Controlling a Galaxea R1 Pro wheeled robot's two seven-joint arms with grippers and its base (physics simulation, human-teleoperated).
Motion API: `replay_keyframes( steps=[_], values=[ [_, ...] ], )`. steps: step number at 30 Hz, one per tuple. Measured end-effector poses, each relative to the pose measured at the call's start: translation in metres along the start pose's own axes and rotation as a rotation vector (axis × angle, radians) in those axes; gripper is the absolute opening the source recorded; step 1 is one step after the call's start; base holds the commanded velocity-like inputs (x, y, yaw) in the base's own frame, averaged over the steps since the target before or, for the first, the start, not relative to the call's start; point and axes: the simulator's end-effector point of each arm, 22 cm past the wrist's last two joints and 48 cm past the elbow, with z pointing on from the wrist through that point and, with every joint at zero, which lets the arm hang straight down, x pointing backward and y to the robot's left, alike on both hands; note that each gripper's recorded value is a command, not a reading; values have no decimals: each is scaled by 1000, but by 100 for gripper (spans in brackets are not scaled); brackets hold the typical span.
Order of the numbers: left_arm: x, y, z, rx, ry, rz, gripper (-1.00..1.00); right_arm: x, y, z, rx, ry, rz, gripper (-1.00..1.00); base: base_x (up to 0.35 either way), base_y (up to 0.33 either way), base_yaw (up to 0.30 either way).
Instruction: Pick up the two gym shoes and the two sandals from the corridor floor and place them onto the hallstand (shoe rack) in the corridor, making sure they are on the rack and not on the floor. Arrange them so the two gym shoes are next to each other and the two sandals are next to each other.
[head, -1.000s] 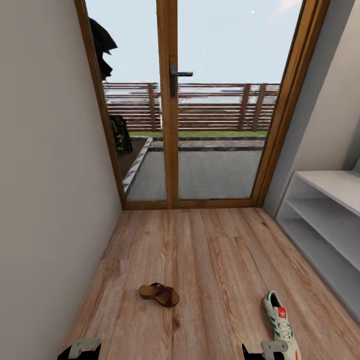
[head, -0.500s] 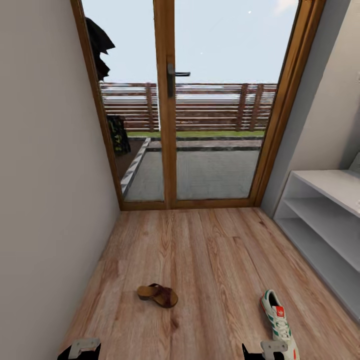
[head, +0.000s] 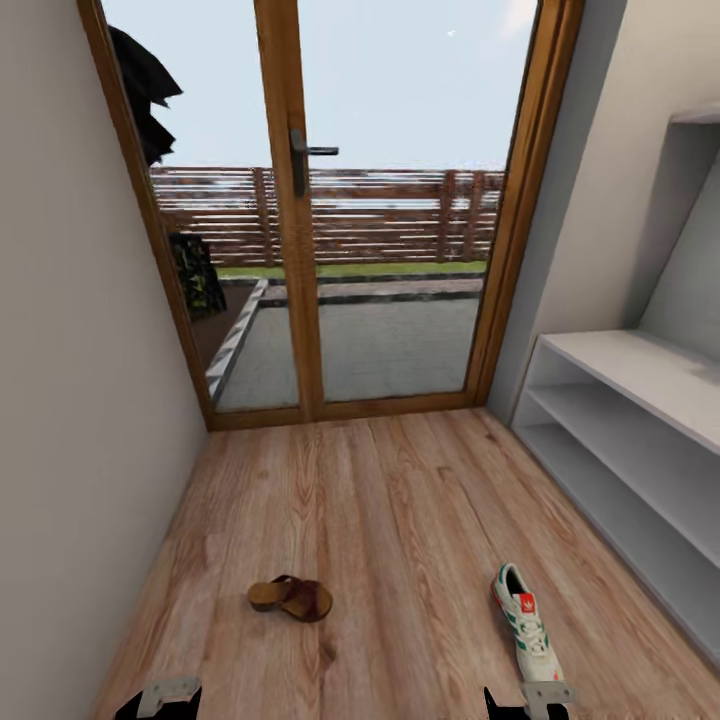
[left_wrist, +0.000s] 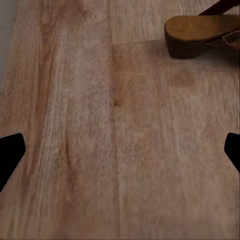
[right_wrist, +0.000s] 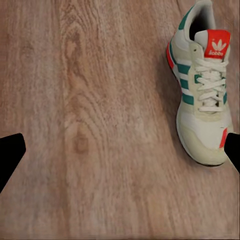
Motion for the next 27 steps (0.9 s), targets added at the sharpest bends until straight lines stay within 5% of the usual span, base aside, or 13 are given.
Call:
replay_keyframes(
  steps=[27],
  values=[
    [-5, 0, -1, 0, -11, -1, 100, -6, 0, 0, 0, -12, 0, 100, 107, 152, -251]
  ],
)
